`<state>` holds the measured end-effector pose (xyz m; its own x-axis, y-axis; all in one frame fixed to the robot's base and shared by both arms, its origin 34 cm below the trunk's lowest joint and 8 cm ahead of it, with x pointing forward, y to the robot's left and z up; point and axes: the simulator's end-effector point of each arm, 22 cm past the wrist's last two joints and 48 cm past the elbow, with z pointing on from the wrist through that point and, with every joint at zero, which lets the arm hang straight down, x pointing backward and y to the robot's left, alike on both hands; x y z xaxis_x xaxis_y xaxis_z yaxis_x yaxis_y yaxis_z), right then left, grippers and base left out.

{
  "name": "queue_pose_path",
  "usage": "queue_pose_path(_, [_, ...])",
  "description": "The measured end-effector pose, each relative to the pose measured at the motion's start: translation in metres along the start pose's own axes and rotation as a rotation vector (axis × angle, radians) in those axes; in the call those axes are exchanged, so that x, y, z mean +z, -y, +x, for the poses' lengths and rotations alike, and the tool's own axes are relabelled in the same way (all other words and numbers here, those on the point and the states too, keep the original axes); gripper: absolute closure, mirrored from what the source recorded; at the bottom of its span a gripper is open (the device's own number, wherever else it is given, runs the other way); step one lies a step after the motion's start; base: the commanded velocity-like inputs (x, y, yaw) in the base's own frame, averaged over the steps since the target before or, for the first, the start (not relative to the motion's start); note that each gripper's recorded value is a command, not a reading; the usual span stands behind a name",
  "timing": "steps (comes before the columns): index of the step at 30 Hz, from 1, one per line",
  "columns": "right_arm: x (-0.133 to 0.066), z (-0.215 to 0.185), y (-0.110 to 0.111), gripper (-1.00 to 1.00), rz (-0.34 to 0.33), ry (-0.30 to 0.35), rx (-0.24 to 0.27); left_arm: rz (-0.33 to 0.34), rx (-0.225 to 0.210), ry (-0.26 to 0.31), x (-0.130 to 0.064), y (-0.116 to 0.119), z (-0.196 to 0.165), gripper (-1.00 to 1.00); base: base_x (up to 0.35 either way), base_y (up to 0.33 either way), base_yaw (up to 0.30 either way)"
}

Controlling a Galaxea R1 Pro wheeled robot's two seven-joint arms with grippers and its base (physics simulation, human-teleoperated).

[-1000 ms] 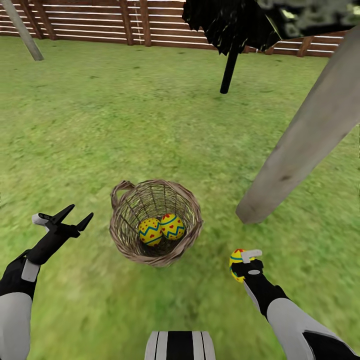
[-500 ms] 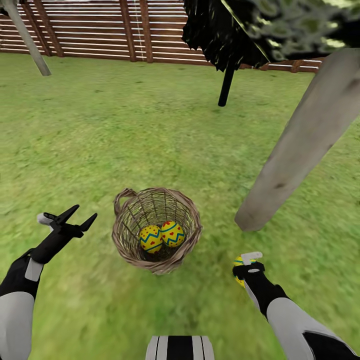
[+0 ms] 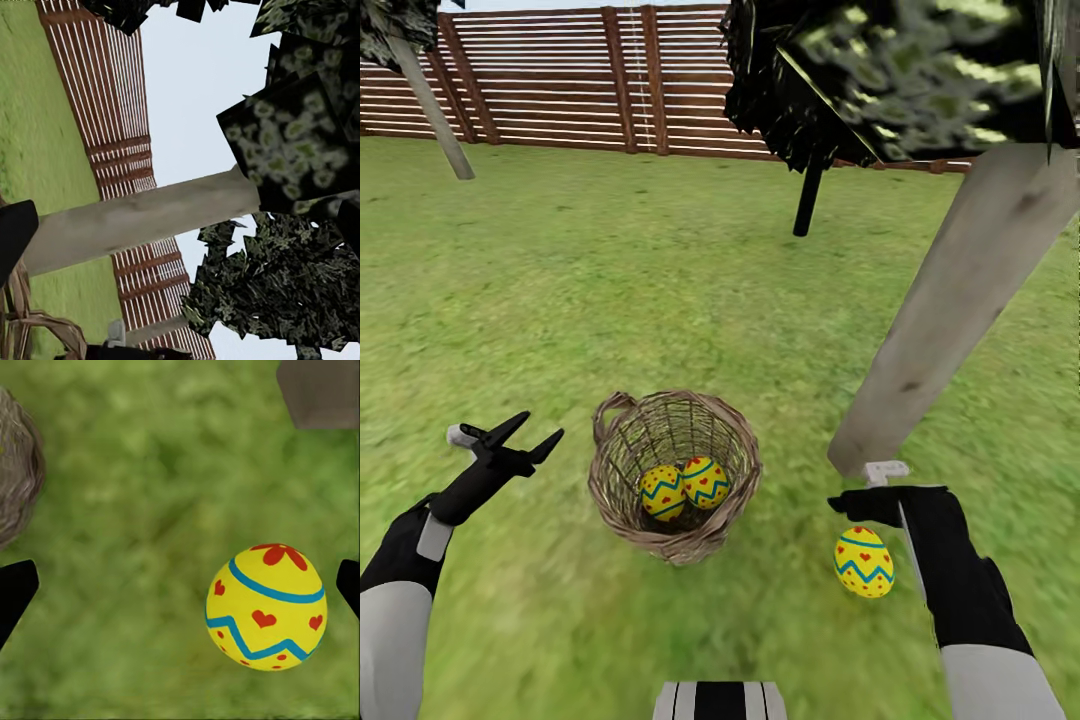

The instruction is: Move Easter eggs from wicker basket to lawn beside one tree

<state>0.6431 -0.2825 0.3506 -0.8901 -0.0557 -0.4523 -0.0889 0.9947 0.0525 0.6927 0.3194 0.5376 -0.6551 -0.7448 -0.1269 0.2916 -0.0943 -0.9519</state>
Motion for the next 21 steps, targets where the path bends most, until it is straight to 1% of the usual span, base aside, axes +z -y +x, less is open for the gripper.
queue_pose_path(3, [-0.012, -0.002, 0.003, -1.00, -0.042, -0.004, -0.001, 0.007, 0.012, 0.001, 0.000, 0.008, -0.003, -1.00, 0.000, 0.000, 0.000])
queue_pose_path(4, [-0.016, -0.003, -0.001, -1.00, -0.086, -0.002, -0.006, 0.010, 0.015, 0.001, 0.001, 0.011, -0.003, -1.00, 0.000, 0.000, 0.000])
queue_pose_path(7, [-0.037, -0.006, -0.025, -1.00, -0.294, 0.001, -0.025, 0.018, 0.023, 0.001, 0.002, 0.019, -0.005, -1.00, 0.000, 0.000, 0.000])
queue_pose_path(8, [-0.049, -0.009, -0.036, -1.00, -0.372, 0.010, -0.033, 0.021, 0.018, 0.000, 0.002, 0.022, -0.005, -1.00, 0.000, 0.000, 0.000])
queue_pose_path(9, [-0.059, -0.014, -0.043, -1.00, -0.420, 0.026, -0.040, 0.024, 0.010, -0.001, 0.003, 0.025, -0.005, -1.00, 0.000, 0.000, 0.006])
queue_pose_path(12, [-0.071, -0.021, -0.050, -1.00, -0.457, 0.046, -0.046, 0.034, 0.010, -0.003, 0.005, 0.032, -0.005, -1.00, 0.000, 0.000, 0.179])
queue_pose_path(14, [-0.076, -0.025, -0.051, -1.00, -0.461, 0.056, -0.051, 0.040, 0.015, -0.004, 0.006, 0.037, -0.006, -1.00, 0.000, 0.000, 0.279])
queue_pose_path(18, [-0.094, -0.044, -0.054, -1.00, -0.461, 0.110, -0.073, 0.052, 0.025, -0.006, 0.008, 0.048, -0.006, -1.00, 0.000, 0.000, 0.290])
queue_pose_path(21, [-0.102, -0.053, -0.056, -1.00, -0.461, 0.131, -0.079, 0.062, 0.032, -0.007, 0.010, 0.055, -0.006, -1.00, 0.000, 0.000, 0.089])
